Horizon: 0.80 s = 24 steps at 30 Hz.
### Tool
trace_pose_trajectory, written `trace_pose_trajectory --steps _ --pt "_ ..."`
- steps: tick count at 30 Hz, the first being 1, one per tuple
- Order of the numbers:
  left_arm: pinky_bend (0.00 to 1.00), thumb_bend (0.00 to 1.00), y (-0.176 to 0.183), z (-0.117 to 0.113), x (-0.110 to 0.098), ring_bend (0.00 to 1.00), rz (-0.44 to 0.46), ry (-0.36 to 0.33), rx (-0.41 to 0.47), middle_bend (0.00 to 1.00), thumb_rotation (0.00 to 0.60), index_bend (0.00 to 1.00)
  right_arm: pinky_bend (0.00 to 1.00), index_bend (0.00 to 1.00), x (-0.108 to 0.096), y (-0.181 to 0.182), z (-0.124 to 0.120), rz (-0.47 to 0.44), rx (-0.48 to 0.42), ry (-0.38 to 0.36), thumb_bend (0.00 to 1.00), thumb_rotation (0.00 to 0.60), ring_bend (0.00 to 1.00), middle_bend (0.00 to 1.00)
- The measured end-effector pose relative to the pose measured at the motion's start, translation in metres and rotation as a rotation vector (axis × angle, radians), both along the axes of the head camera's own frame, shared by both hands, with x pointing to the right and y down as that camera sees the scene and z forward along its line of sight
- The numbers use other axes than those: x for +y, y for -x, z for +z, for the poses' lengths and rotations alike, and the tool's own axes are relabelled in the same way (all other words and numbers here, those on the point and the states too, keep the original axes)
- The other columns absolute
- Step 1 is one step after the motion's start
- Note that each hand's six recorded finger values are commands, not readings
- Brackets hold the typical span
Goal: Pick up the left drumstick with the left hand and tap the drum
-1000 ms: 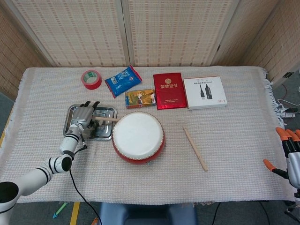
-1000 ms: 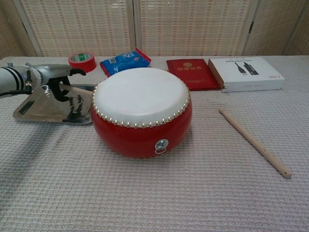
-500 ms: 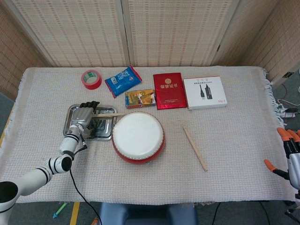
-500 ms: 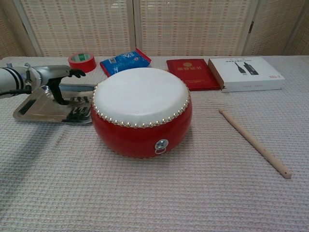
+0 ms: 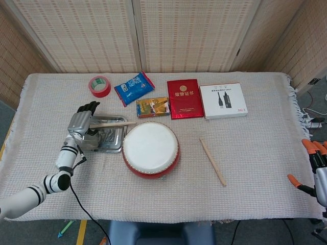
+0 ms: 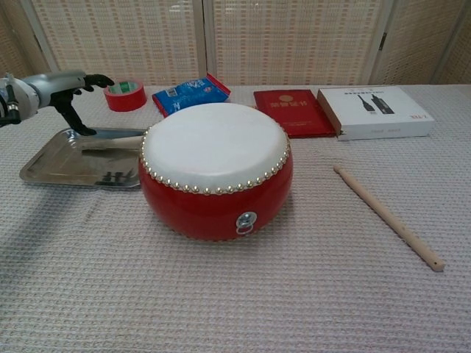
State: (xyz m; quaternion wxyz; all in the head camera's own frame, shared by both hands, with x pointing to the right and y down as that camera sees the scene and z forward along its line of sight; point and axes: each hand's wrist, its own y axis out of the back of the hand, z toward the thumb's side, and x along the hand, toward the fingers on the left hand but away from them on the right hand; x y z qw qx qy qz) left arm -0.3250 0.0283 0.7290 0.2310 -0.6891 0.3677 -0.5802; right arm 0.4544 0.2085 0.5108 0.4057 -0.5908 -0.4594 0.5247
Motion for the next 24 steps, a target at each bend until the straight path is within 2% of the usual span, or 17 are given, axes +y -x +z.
trace_pose_trajectory --steps 6,14,19,24 --pt "0.06 0.26 0.032 -0.035 0.01 0.0 -0.052 -0.082 0.03 0.02 0.6 0.0 0.07 0.0 0.0 -0.004 -0.001 0.01 -0.002 0.006 0.16 0.6 0.0 0.11" --pt "0.07 0.32 0.079 -0.072 0.036 0.0 -0.089 -0.186 -0.036 0.06 0.6 0.07 0.07 0.0 -0.001 -0.007 0.004 0.014 -0.016 0.042 0.16 0.6 0.0 0.11" --pt "0.07 0.31 0.113 -0.104 0.081 0.0 -0.132 -0.245 -0.102 0.07 0.6 0.09 0.07 0.0 -0.001 -0.005 0.009 -0.004 -0.044 0.085 0.16 0.6 0.0 0.11" --pt "0.07 0.31 0.131 -0.133 0.13 0.0 -0.142 -0.268 -0.142 0.07 0.6 0.1 0.07 0.0 0.004 0.0 0.013 -0.012 -0.091 0.118 0.16 0.6 0.0 0.11"
